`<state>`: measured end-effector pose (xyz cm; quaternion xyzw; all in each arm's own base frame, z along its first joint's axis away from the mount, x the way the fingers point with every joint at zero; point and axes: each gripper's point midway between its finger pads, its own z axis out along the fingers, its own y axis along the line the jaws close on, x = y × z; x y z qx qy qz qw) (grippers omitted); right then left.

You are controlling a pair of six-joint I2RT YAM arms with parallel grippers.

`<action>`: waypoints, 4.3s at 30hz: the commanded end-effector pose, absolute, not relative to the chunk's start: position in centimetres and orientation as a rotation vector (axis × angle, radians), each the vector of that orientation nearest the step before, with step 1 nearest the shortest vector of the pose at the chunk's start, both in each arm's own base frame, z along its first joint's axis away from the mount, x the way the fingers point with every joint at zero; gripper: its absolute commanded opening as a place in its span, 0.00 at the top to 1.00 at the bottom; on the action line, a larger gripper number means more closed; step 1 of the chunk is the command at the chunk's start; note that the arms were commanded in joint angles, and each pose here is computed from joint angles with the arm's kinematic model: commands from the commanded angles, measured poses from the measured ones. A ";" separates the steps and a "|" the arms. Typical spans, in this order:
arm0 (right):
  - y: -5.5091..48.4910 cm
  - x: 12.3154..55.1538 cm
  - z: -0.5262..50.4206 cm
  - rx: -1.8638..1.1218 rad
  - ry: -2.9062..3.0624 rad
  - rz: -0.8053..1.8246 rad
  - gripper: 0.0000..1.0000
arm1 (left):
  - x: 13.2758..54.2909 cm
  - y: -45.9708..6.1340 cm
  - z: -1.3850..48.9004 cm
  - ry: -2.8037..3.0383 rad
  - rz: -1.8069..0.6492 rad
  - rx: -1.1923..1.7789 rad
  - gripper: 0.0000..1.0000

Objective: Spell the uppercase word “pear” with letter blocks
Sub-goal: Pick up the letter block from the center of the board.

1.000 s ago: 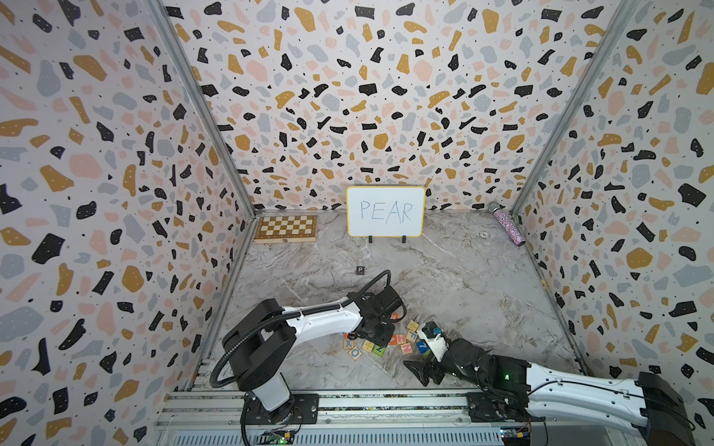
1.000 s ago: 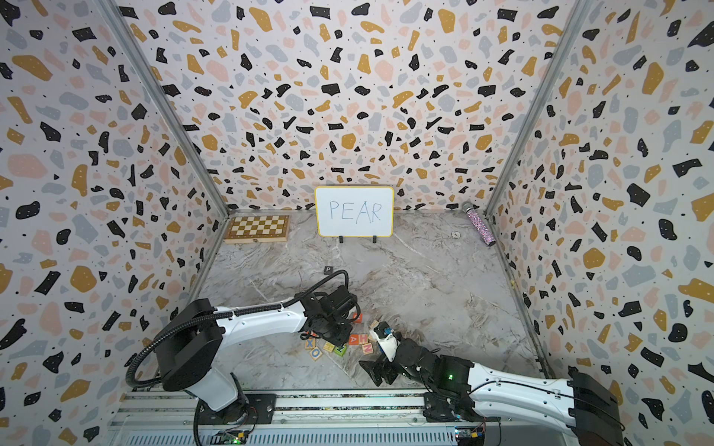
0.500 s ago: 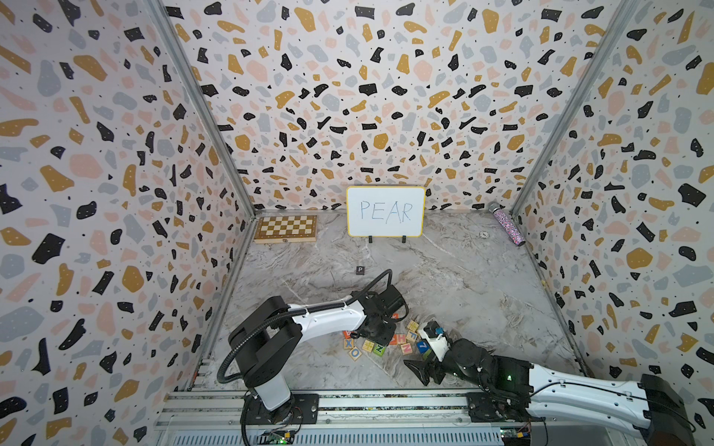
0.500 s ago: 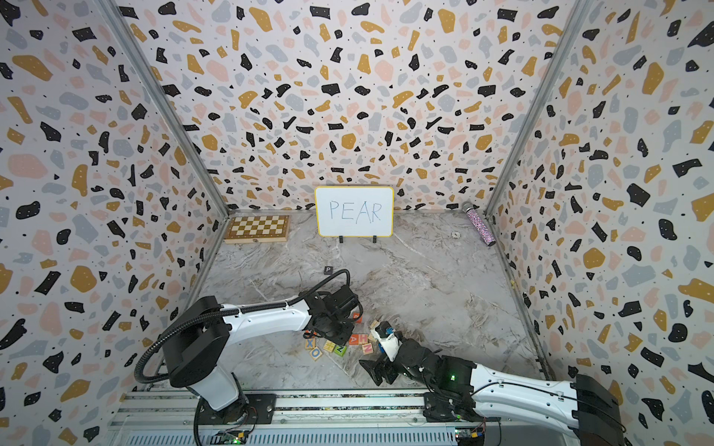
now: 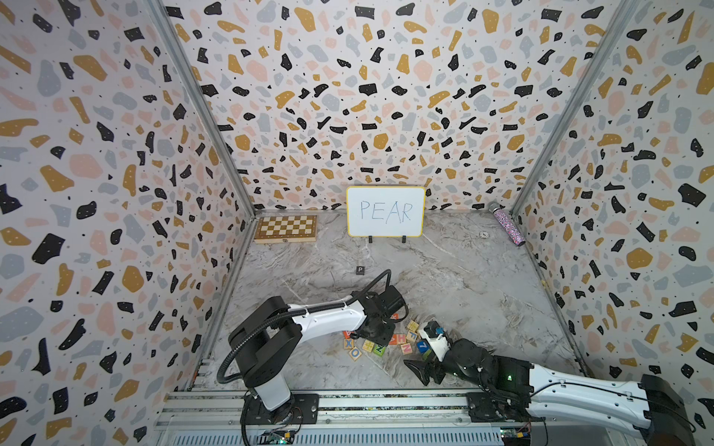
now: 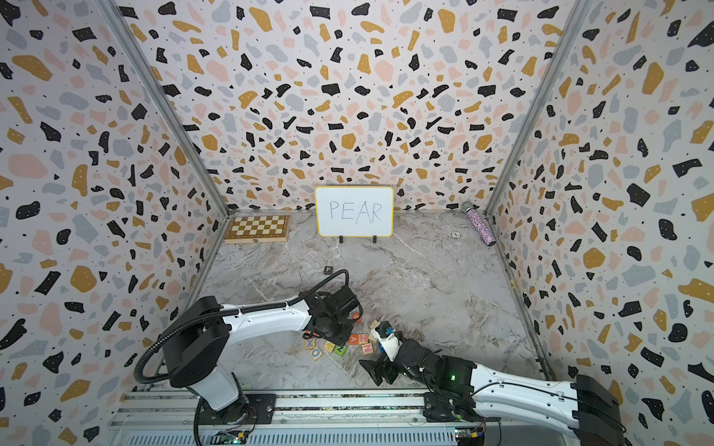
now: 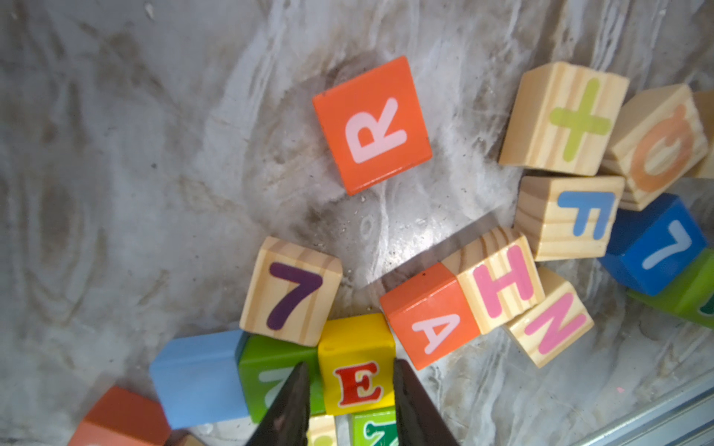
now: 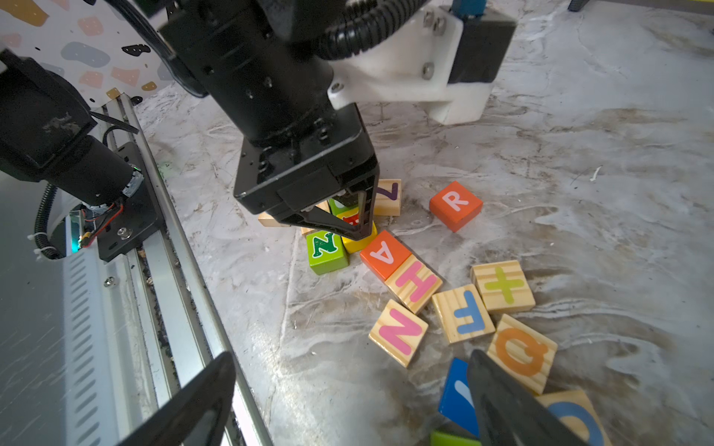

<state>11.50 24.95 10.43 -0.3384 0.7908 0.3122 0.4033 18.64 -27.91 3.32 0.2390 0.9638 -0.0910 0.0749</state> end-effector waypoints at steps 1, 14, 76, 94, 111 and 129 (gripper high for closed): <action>24.7 11.4 10.2 -0.852 2.003 0.782 0.06 | 18.2 -26.9 2.8 2.935 -0.190 0.710 0.63; 24.7 11.4 10.3 -0.852 1.998 0.786 0.06 | 17.8 -27.3 2.9 2.940 -0.188 0.738 0.62; 24.8 11.2 10.3 -0.860 1.994 0.788 0.05 | 17.4 -28.2 1.9 2.928 -0.146 0.767 0.66; 23.6 12.5 11.9 -0.730 1.961 0.774 0.00 | 18.6 -28.3 4.5 2.829 -0.162 0.771 0.75; 23.9 18.8 13.9 -0.660 1.989 0.889 0.00 | 23.0 -27.7 9.3 2.751 -0.265 0.694 0.76; 26.5 28.1 16.6 -0.584 1.994 0.779 0.00 | 35.0 -26.9 14.8 2.572 -0.272 0.519 0.76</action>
